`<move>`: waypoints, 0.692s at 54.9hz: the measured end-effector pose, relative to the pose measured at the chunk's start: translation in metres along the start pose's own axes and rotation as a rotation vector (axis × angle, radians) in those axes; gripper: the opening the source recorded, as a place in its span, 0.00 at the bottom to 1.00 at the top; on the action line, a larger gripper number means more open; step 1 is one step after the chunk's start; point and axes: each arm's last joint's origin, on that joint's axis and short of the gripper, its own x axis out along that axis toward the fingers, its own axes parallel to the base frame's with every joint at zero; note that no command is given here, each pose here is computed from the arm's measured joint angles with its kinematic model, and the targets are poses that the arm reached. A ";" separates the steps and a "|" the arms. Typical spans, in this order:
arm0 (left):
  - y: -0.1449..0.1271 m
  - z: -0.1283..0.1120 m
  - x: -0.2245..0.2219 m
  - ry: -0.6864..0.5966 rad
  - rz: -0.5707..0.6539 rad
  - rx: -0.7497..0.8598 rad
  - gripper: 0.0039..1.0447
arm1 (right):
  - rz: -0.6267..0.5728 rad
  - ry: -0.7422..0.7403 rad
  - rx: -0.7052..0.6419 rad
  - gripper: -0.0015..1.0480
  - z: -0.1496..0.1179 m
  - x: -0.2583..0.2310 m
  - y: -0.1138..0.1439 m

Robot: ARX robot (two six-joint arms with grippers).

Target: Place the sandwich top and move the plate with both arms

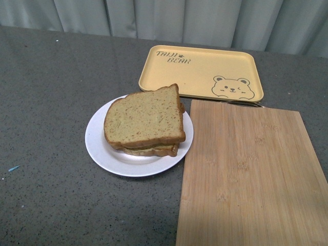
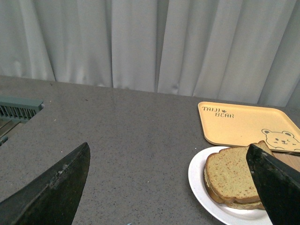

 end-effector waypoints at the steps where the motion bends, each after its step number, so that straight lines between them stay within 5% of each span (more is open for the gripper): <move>1: 0.000 0.000 0.000 0.000 0.000 0.000 0.94 | 0.000 0.001 0.000 0.01 0.000 -0.001 0.000; 38: 0.000 0.000 0.000 0.000 0.000 0.000 0.94 | 0.005 -0.022 0.000 0.01 0.005 -0.032 0.000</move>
